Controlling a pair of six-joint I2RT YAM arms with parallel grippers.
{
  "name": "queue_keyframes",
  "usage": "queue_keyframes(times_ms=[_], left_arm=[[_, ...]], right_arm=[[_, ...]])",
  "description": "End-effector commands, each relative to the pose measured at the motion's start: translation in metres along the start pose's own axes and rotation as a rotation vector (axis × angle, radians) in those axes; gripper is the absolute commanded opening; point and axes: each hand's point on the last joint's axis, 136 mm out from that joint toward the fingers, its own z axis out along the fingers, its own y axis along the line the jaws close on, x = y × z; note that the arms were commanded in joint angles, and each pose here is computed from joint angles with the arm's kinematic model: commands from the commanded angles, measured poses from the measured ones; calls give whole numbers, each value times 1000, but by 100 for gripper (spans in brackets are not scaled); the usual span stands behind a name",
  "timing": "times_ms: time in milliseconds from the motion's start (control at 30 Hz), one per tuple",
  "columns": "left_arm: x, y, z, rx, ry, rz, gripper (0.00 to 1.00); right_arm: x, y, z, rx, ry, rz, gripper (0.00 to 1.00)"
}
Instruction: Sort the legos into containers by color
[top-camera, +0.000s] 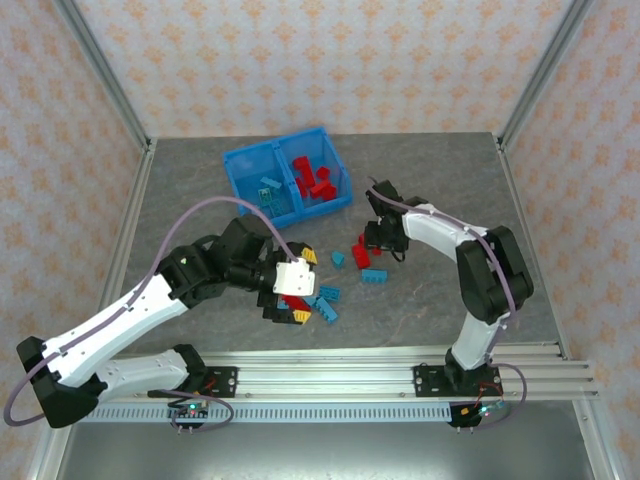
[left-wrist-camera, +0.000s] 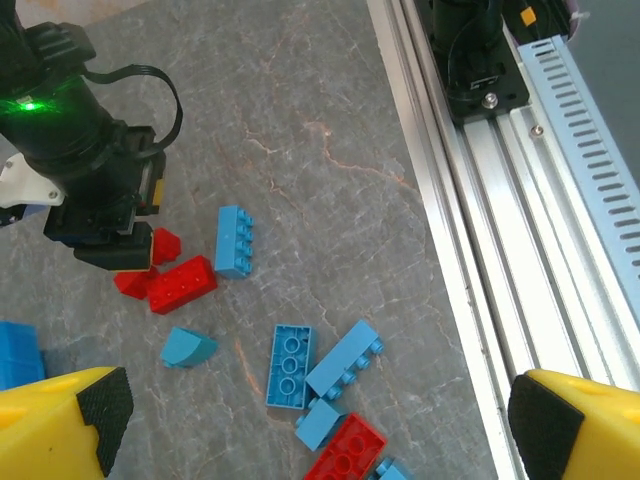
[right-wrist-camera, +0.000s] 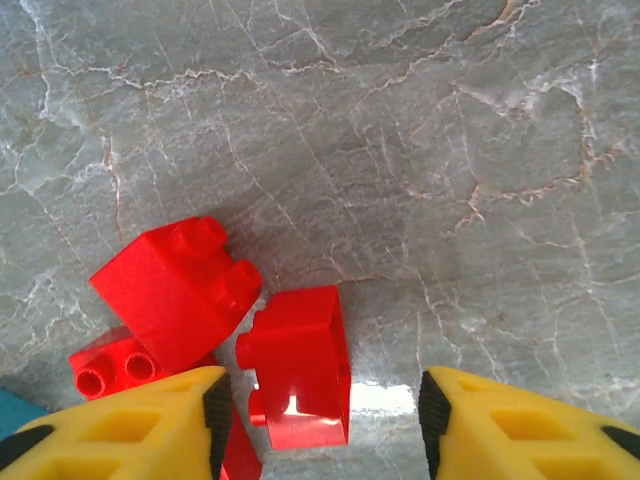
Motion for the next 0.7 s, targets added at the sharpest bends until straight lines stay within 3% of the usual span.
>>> queue_keyframes(times_ms=[0, 267, 333, 500, 667], left_arm=[[10, 3, -2, -61, 18, 64, 100], [26, 12, -7, -193, 51, 124, 100], [31, 11, -7, -198, 66, 135, 100], [35, 18, -10, -247, 85, 139, 100], [33, 27, -23, -351, 48, 159, 100]], right_arm=[[-8, 6, 7, -16, 0, -10, 50], [-6, -2, 18, 22, 15, 8, 32], [-10, -3, 7, 29, -9, 16, 22], [-32, 19, -67, -107, -178, 27, 19], [-43, 74, -149, -296, -374, -96, 19]])
